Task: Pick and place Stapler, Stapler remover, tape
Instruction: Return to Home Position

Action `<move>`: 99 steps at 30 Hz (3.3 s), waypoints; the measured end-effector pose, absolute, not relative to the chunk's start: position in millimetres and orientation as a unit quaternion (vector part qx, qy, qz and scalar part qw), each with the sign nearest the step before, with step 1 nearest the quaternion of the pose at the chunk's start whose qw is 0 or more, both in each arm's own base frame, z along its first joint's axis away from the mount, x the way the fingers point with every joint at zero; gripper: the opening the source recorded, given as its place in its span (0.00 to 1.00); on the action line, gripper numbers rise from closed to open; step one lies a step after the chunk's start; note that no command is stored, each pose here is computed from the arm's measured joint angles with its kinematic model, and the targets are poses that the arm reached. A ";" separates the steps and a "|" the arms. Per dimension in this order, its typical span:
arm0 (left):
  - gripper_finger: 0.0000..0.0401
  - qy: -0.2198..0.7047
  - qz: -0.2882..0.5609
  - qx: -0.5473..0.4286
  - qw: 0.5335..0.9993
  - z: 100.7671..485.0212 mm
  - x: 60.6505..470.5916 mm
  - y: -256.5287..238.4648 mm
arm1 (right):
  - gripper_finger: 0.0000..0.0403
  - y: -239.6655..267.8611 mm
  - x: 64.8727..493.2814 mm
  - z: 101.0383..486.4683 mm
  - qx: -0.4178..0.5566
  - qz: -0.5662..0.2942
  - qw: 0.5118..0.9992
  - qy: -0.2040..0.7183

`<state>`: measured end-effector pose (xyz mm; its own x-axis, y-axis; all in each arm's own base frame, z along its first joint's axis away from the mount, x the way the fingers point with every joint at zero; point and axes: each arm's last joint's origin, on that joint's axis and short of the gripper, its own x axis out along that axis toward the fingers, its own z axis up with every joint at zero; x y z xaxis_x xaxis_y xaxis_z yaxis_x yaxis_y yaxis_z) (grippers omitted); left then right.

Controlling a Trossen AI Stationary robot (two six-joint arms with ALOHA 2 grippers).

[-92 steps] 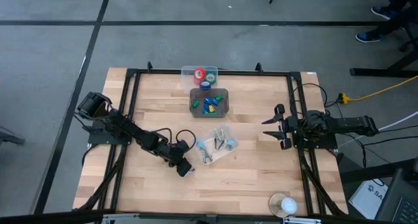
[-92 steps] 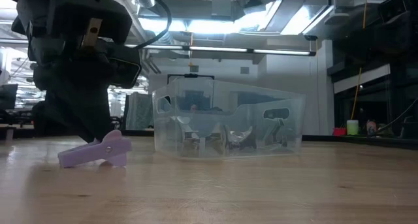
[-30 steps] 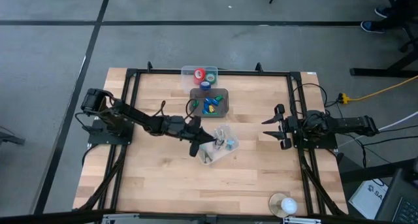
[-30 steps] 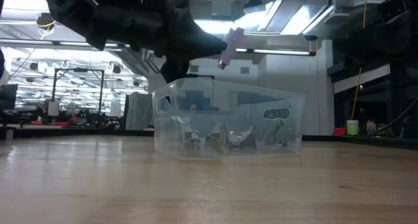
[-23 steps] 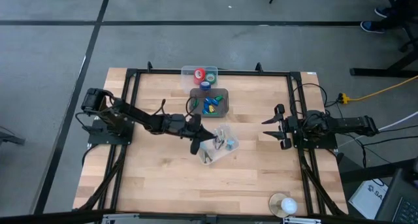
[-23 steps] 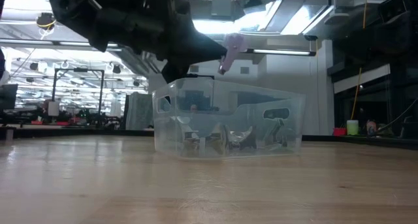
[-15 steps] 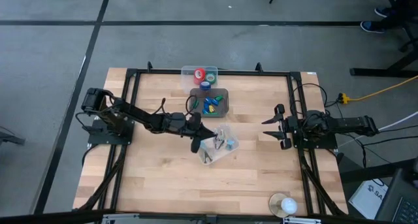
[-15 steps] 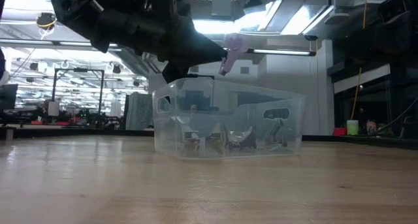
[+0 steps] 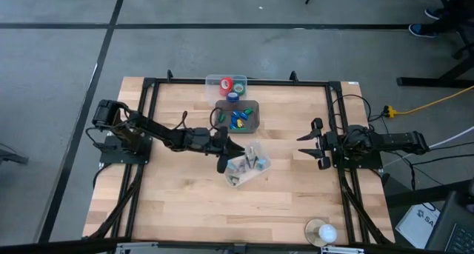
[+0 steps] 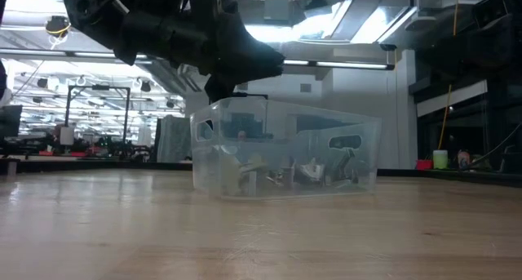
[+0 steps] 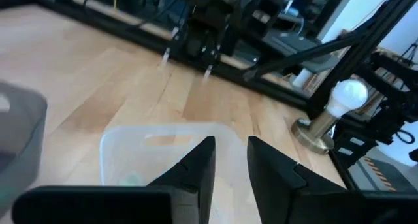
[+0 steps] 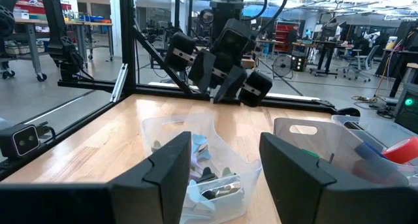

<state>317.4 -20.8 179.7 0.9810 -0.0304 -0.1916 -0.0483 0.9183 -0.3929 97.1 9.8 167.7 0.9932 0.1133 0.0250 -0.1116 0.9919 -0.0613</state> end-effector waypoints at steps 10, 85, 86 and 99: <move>0.22 0.044 -0.014 -0.140 0.989 198.5 314.9 -20.9 | 0.47 9.8 97.1 167.7 -0.030 0.056 0.998 -0.014; 0.22 -0.130 0.122 -0.033 0.983 192.7 116.9 28.2 | 0.47 9.7 97.1 167.7 -0.030 0.056 0.998 -0.014; 0.22 -0.126 0.129 -0.037 0.983 191.9 115.8 28.3 | 0.47 9.8 97.1 167.8 -0.030 0.056 0.998 -0.014; 0.22 -0.121 0.136 -0.030 0.983 189.9 97.2 24.5 | 0.47 9.8 97.1 167.7 -0.030 0.056 0.998 -0.014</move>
<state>97.2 24.5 189.9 0.9335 0.2749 0.2303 -0.2601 0.9611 -0.0930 97.1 9.8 167.7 0.9932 0.1134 0.0248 -0.1117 0.9919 -0.0609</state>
